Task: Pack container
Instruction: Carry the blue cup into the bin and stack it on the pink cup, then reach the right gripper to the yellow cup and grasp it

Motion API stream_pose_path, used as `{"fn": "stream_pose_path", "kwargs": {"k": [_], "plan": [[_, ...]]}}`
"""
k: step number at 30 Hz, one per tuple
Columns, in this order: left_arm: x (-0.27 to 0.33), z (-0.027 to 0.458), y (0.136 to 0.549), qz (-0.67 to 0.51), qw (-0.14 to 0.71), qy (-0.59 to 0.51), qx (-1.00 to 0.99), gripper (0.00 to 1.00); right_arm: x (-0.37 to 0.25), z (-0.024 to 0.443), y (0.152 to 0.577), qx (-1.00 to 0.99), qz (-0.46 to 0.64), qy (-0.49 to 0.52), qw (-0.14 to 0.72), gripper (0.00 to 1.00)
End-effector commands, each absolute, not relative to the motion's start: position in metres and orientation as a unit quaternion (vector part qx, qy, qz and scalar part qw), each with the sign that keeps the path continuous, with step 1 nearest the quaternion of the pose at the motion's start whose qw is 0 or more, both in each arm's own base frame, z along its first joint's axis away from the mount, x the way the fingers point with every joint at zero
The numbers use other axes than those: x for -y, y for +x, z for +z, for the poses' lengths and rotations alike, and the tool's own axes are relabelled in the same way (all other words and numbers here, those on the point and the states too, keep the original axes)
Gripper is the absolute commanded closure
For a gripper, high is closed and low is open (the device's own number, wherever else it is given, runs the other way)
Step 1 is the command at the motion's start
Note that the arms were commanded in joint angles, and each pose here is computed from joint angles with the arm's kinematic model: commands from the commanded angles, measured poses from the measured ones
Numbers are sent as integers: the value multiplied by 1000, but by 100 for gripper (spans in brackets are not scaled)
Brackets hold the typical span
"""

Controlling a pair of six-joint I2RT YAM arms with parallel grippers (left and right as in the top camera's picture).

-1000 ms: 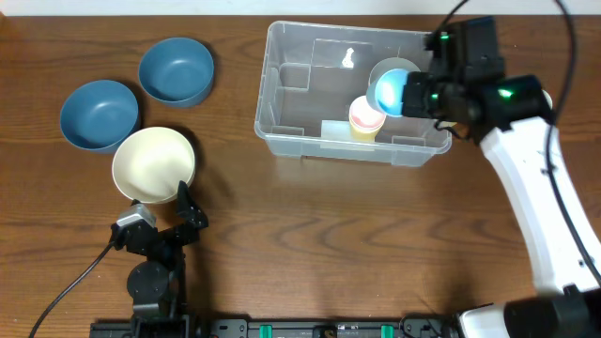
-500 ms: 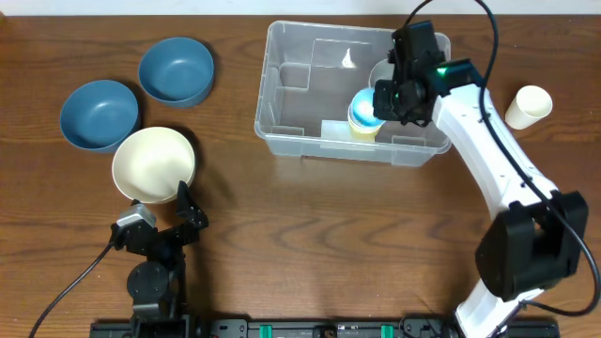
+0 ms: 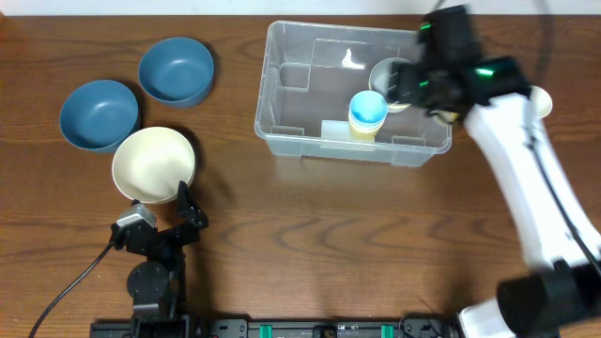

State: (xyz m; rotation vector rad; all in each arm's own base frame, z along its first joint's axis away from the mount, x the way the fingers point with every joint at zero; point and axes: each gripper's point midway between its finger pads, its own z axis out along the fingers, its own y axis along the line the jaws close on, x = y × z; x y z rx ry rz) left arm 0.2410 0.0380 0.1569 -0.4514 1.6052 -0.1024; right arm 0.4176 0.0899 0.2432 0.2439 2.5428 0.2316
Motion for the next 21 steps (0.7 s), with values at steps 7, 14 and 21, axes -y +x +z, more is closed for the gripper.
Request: {"fn": "stream_pose_path", "kwargs": {"k": [7,14,21], "plan": [[-41,139,240,-32,653,-205,-728,2,105,273,397,-885,-14,338,321,21],[-41,139,240,-32,653,-205,-728,2,179,222,402,-873,-15,404,274,22],[-41,139,240,-32,653,-205,-728,2,204,156,416,-880,-22,422,217,21]]}}
